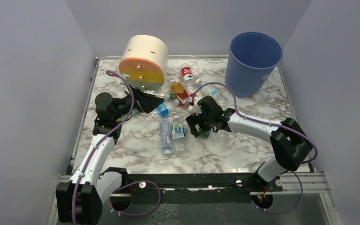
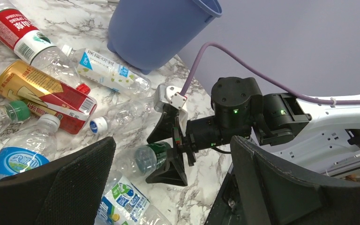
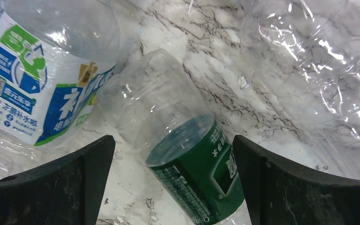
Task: Put the plastic bottles in the bin
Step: Pick up the plastic bottle at the center of the board.
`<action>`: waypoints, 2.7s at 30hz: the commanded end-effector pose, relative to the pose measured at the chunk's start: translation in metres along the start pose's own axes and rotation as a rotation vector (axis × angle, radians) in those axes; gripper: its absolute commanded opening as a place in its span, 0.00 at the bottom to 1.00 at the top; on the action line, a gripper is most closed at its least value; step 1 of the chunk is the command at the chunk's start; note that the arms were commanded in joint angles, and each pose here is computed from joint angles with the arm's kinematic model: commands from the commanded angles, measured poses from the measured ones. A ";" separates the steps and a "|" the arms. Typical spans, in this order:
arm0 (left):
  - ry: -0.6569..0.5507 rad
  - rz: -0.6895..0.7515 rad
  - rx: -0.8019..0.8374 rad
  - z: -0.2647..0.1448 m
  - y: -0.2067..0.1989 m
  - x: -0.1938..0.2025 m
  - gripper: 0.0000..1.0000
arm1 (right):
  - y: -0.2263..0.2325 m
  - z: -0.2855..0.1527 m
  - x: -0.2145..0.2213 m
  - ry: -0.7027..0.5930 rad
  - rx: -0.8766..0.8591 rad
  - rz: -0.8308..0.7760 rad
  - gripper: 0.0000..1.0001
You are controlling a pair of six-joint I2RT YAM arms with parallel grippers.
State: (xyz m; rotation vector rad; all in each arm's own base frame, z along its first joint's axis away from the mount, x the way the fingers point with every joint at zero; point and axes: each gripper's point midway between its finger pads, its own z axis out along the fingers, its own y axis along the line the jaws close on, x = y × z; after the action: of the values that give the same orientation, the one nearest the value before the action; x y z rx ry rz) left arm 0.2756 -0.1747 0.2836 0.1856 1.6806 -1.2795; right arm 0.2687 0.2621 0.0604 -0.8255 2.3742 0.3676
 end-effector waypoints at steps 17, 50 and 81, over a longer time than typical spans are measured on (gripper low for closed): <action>-0.017 0.044 0.022 0.005 -0.011 -0.019 0.99 | 0.009 0.009 0.042 0.088 -0.023 0.119 0.88; 0.041 0.009 -0.074 0.013 0.013 -0.003 0.99 | 0.012 -0.063 -0.030 -0.104 -0.038 0.087 0.48; 0.096 -0.045 -0.122 0.016 0.033 0.026 0.99 | 0.004 -0.153 -0.171 -0.412 0.042 0.013 0.48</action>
State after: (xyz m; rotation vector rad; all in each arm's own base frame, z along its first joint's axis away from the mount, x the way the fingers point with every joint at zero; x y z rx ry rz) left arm 0.2909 -0.1828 0.2462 0.1426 1.8469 -1.2265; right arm 0.2935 0.2816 0.2685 -0.6478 2.0396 0.5114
